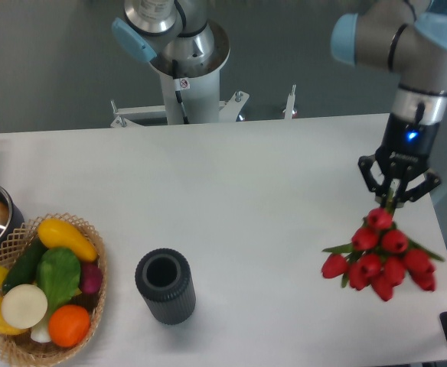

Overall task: Pick up the flowers from the table
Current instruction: 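Lift the red tulip bouquet up off the table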

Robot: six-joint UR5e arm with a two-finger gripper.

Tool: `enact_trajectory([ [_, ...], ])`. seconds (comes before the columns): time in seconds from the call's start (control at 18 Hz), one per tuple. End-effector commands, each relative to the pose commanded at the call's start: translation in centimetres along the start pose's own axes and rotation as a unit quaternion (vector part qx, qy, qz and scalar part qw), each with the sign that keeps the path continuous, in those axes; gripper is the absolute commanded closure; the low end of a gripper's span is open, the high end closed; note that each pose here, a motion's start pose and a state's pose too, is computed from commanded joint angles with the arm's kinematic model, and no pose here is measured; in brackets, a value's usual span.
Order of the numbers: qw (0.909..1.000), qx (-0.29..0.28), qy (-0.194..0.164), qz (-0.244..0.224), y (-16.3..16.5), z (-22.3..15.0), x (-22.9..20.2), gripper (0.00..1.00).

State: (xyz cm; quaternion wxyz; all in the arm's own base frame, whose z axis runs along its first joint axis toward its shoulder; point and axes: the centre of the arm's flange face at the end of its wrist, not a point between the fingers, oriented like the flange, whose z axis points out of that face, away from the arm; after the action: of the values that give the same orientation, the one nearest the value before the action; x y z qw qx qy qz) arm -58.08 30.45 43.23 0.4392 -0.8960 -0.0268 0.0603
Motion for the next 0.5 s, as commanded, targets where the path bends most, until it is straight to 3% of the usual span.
enact_trajectory([
  [0.17,0.9994,0.032,0.0,-0.016,-0.3,-1.5,-0.4,0.83],
  [0.5,0.9993,0.034,-0.003,-0.017,-0.3,-1.8,-0.6,0.83],
])
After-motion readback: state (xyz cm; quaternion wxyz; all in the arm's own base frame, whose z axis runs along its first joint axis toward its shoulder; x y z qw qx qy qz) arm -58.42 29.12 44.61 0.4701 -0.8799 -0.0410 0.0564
